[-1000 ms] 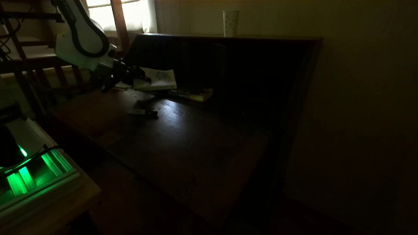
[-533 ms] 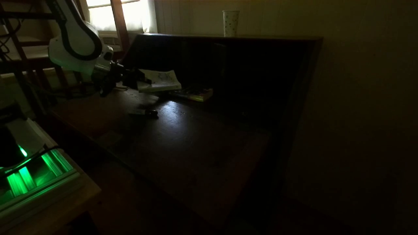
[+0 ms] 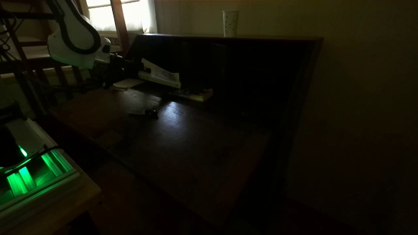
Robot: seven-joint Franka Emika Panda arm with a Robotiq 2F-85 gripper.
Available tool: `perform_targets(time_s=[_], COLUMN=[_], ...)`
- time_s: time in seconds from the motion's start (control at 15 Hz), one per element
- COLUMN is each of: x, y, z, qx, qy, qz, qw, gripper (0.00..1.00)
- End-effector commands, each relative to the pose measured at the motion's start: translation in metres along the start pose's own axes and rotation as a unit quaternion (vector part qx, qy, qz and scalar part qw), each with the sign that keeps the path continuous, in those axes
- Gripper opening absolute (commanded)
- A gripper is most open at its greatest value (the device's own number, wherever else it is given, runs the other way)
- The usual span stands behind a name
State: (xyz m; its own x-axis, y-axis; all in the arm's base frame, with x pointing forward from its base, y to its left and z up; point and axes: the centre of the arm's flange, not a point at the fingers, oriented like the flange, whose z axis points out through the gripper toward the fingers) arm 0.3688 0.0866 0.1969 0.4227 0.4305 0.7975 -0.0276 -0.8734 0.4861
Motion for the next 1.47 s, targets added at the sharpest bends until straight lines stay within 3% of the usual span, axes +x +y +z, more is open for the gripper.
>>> perform_targets(time_s=[0.0, 0.47, 0.8, 1.13, 1.4], x=[-0.04, -0.038, -0.049, -0.062, -0.076], y=[0.06, 0.061, 0.085, 0.094, 0.101], z=[0.009, 0.01, 0.019, 0.025, 0.029], qx=[0.014, -0.004, -0.032, -0.019, -0.009], qy=[0.036, 0.009, -0.003, -0.052, -0.102], qz=[0.011, 0.013, 0.031, 0.014, -0.033], qw=[0.9992, 0.9999, 0.999, 0.9984, 0.9942], gripper=[0.15, 0.15, 0.15, 0.15, 0.15])
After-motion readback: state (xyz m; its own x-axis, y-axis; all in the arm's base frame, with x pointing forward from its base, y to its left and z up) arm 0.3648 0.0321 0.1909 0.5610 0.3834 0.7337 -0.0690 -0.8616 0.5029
